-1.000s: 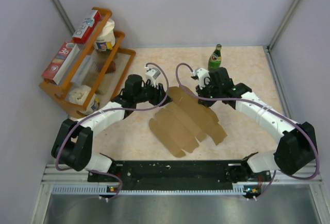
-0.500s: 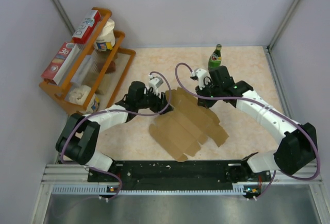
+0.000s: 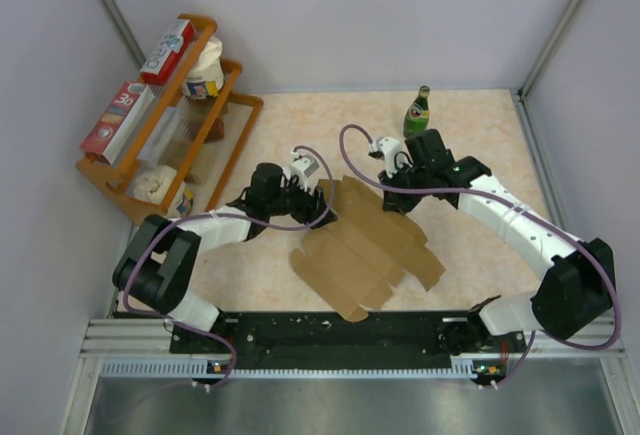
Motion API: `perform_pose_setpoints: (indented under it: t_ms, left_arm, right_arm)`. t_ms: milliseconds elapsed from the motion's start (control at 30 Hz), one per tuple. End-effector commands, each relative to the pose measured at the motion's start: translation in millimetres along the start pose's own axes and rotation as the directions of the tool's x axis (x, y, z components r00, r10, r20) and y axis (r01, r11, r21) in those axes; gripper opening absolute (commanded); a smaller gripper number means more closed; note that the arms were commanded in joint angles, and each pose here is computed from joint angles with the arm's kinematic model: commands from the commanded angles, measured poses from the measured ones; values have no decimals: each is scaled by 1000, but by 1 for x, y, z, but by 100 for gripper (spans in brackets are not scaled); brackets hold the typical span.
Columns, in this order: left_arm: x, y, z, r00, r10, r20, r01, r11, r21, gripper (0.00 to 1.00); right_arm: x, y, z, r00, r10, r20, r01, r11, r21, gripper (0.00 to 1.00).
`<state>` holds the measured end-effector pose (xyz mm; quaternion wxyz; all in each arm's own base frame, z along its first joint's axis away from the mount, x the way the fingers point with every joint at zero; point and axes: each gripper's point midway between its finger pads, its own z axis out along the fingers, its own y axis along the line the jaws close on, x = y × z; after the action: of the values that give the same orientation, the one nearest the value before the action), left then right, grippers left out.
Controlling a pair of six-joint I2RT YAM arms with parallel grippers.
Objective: Fold the paper box
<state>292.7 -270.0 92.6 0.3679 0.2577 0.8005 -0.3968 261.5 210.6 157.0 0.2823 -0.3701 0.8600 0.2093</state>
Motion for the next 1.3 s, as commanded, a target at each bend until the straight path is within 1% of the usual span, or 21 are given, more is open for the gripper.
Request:
perform_pose_setpoints:
  t_ms: [0,133,467,700,800,900,1033,1167,1267]
  left_arm:
    - [-3,-1,5,998,56,26,-56,998,30,75]
    - [-1,2,7,997,69,27,-70,997,26,76]
    - [9,9,11,997,73,-9,-72,997,17,75]
    - [18,1,11,998,60,-23,-58,997,59,64]
    - [22,-1,12,998,54,-28,-52,996,74,56]
    - [26,-3,13,998,42,-36,-39,995,89,50]
    - [27,-5,16,998,43,-48,-38,995,90,47]
    - [37,-6,21,994,51,-94,-43,996,78,43]
    - [38,-7,21,993,54,-105,-48,997,59,38]
  right_arm:
    - [-23,11,-12,997,-39,68,42,999,-31,0]
    - [-22,14,-9,998,-36,59,39,998,-57,0]
    - [-23,19,-9,997,-40,63,45,996,-82,0]
    - [-22,16,-6,998,-38,52,42,996,-76,0]
    - [-22,15,-4,998,-36,46,40,996,-77,0]
    - [-23,14,-3,998,-35,47,39,997,-72,0]
    - [-24,13,-3,998,-35,46,38,997,-69,0]
    - [-27,13,-4,998,-37,53,41,997,-67,0]
    - [-27,13,-4,998,-37,51,40,997,-66,0]
